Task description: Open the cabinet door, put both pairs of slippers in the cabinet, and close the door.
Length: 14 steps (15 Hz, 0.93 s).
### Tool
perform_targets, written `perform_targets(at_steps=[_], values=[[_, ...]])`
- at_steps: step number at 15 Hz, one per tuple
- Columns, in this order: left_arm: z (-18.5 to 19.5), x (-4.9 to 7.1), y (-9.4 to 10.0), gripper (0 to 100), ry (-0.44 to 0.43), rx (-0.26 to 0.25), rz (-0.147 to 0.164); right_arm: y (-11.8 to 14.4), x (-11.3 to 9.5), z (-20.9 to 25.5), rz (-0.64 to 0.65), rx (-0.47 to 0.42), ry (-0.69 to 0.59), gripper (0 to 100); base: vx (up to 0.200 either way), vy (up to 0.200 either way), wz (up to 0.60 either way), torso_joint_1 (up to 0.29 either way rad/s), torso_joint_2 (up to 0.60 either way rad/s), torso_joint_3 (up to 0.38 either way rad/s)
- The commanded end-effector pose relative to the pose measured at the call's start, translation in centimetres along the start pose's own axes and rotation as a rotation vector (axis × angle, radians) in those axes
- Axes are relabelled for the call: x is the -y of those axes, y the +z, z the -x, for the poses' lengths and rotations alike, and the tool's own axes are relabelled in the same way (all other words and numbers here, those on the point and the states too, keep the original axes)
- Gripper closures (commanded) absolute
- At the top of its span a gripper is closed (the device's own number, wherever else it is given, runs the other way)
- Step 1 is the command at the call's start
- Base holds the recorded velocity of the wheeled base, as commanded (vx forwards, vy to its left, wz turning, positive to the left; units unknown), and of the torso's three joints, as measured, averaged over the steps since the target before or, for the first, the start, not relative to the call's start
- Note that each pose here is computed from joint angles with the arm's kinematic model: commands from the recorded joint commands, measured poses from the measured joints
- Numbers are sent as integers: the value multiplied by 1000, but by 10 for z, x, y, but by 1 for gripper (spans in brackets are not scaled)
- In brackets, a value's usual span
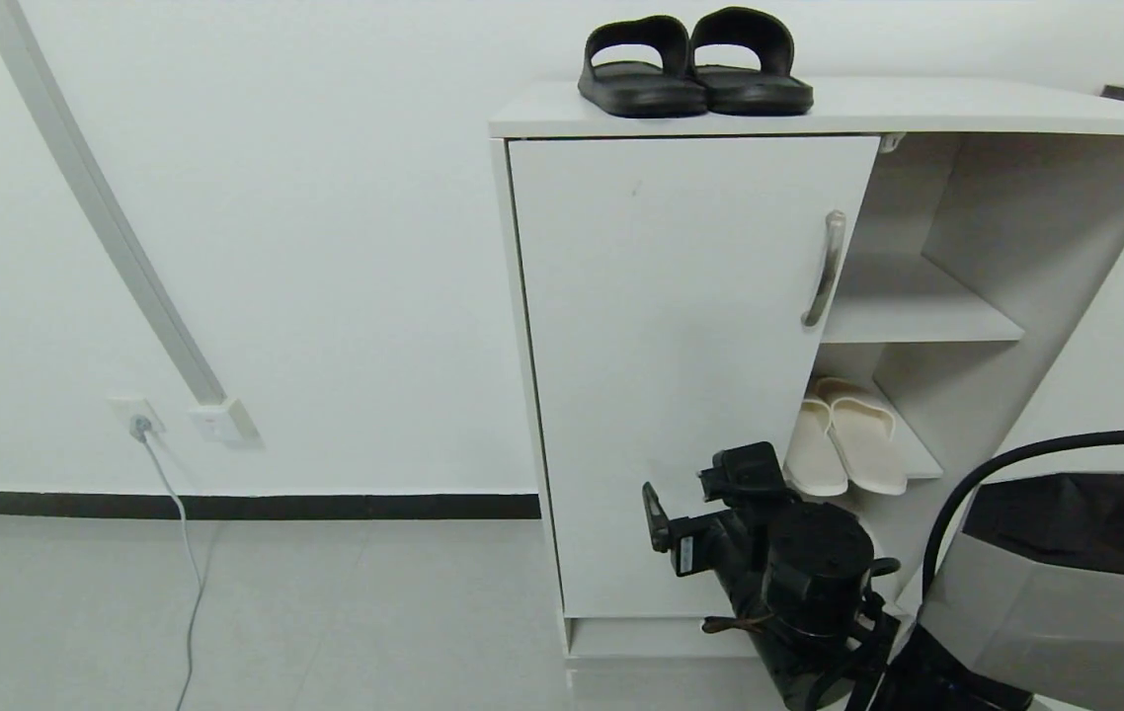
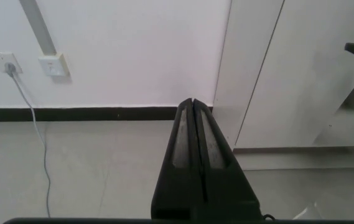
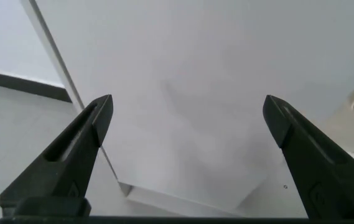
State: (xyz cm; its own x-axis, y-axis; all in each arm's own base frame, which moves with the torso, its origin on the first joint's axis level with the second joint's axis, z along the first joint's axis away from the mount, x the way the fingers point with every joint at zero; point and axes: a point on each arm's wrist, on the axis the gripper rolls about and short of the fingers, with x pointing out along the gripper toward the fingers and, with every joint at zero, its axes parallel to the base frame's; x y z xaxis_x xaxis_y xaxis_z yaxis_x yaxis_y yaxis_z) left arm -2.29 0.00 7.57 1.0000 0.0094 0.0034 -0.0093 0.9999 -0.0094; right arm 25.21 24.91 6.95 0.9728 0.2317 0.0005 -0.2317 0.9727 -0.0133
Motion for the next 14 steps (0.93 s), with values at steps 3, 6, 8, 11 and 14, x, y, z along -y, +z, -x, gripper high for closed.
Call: perform_targets(at_steps=[3,6,8,11,14], values=[[0,0,0,100,1,-2,3,-3,1,4,20,-7,10,0,0,0,0,0,0,0],[0,0,0,100,3,-2,3,-5,1,5,25,-12,20,0,0,0,0,0,0,0],[0,0,0,100,1,-2,3,-5,1,4,25,-12,20,0,0,0,0,0,0,0],[0,0,0,100,1,-2,3,-6,1,4,27,-13,17,0,0,0,0,0,0,0],[0,0,0,100,1,-2,3,-6,2,4,28,-14,17,0,0,0,0,2,-93,-145]])
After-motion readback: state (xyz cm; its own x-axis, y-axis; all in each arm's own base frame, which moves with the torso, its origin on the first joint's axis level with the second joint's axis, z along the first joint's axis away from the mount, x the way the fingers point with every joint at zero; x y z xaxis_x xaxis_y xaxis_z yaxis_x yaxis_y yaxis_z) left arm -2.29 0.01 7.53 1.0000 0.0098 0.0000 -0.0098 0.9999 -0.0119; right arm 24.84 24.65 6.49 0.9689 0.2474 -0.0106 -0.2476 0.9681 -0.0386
